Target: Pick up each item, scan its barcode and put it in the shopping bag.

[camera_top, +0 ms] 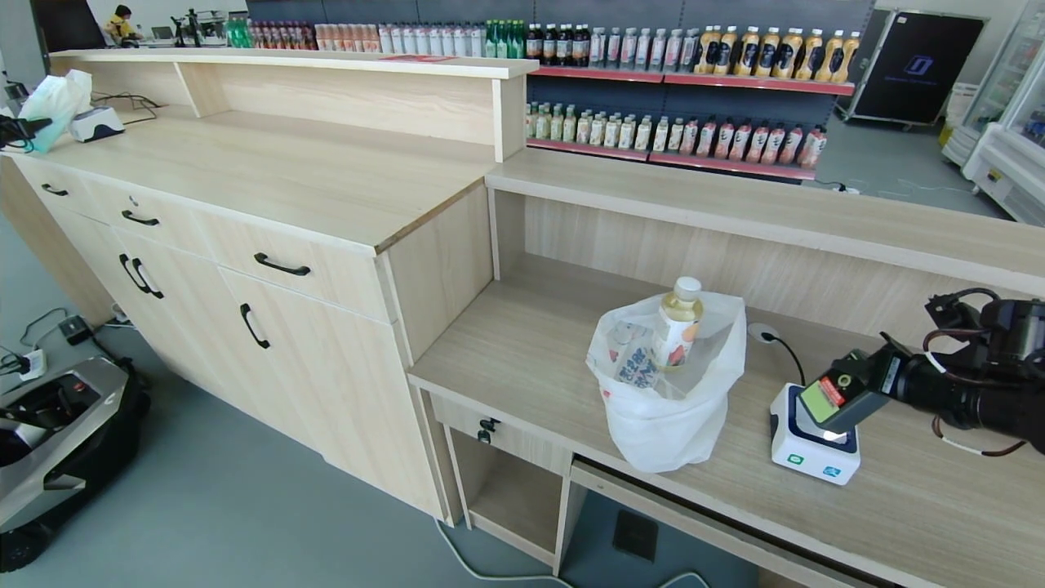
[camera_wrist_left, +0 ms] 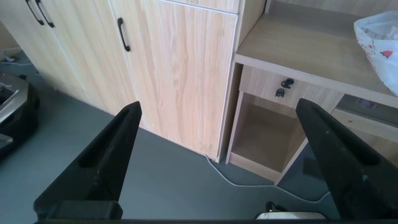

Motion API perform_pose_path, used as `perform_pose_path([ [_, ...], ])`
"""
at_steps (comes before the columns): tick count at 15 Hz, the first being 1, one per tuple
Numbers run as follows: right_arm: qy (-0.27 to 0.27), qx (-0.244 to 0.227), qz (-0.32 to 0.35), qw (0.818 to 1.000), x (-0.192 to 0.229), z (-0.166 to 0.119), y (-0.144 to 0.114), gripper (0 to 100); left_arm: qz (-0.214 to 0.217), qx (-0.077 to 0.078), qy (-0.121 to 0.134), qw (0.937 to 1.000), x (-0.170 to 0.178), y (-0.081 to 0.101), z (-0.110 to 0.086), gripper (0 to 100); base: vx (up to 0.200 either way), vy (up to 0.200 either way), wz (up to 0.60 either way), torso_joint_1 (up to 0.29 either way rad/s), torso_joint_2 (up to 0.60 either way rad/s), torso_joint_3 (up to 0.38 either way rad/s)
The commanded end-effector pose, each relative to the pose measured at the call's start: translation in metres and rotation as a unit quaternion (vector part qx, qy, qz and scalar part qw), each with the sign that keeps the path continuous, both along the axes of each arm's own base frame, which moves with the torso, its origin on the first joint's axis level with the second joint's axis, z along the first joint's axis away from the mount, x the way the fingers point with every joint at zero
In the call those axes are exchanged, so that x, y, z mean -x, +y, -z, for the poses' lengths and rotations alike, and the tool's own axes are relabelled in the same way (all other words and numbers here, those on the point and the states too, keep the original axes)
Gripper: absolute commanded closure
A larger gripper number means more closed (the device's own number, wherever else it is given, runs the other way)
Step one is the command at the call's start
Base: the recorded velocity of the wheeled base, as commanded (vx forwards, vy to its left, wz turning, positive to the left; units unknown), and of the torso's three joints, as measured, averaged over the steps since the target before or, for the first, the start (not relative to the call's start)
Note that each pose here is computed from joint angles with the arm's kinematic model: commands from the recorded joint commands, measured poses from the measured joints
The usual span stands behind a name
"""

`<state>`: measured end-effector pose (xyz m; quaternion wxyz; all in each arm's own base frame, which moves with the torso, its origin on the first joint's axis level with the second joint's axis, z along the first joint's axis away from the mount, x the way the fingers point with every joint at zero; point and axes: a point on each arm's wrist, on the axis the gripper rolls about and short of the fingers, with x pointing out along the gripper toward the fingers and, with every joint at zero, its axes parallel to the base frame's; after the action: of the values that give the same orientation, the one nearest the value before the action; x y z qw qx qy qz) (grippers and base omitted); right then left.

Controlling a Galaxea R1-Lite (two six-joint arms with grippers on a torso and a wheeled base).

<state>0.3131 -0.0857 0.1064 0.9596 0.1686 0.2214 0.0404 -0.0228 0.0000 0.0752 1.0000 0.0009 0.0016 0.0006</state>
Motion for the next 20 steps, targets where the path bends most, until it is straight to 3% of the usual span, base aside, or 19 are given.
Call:
perform_pose_path([
  [1,0.001,0.000,-0.002,1.000,-0.001,0.002,0.001,100,0.000,0.000,0.000,1.0000,0.000,0.000,0.000,0,0.000,0.000,0.00,0.000,0.00,0.000],
  [20,-0.033,0.008,-0.030,0.999,-0.018,0.013,0.016,100,0.000,0.000,-0.001,1.0000,0.000,0.000,0.000,0,0.000,0.000,0.00,0.000,0.00,0.000],
])
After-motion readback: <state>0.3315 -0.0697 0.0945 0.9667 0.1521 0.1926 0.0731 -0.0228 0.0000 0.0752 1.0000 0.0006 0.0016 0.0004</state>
